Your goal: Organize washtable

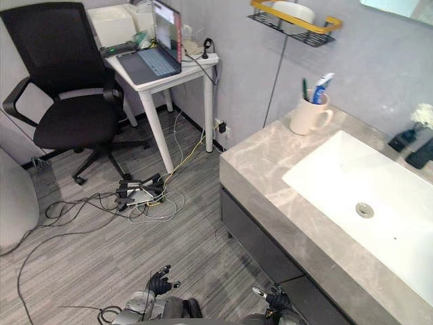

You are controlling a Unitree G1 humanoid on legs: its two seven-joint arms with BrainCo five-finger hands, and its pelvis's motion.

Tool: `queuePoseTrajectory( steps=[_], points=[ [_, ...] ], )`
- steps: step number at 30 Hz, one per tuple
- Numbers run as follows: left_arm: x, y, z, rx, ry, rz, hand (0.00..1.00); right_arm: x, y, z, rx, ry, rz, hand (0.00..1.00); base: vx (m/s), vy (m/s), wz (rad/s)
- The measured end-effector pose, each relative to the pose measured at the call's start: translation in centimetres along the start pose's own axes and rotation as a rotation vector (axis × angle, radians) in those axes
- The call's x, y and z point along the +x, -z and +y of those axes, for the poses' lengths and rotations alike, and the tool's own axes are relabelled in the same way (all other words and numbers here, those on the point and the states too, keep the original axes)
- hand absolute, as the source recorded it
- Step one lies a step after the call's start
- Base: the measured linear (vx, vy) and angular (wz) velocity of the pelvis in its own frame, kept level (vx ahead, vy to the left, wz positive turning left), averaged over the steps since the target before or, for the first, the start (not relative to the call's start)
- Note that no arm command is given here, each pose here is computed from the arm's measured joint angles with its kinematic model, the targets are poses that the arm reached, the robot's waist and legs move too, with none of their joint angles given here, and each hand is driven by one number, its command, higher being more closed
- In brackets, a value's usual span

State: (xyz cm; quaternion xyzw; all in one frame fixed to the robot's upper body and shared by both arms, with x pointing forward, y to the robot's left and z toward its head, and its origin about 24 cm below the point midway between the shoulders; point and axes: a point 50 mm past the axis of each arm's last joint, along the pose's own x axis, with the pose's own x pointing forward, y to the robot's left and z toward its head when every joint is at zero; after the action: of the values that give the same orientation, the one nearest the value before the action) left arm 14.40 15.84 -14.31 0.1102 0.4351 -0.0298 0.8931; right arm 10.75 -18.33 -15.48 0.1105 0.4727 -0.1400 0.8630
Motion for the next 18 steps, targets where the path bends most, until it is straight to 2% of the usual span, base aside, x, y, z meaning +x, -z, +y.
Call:
queuePoseTrajectory(
  steps=[3,10,18],
  points=[
    [0.0,0.1,0.5,-0.002,-0.021,0.004,0.0,0.0,-0.1,0.4,-0.027,-0.029,-0.001,0.0,0.16,0.069,1.18],
    [-0.2,0.7,0.2,-0.029,-0.035,0.021,0.0,0.2,-0.5,0.6,-0.044,-0.042,-0.018,0.0,0.2,-0.029,1.71],
    [-0.3,1.3,0.9,-0.029,-0.052,0.038,0.0,0.5,-1.5,3.3,-0.042,-0.108,-0.049,0.0,0.04,-0.044,0.68]
  ],
)
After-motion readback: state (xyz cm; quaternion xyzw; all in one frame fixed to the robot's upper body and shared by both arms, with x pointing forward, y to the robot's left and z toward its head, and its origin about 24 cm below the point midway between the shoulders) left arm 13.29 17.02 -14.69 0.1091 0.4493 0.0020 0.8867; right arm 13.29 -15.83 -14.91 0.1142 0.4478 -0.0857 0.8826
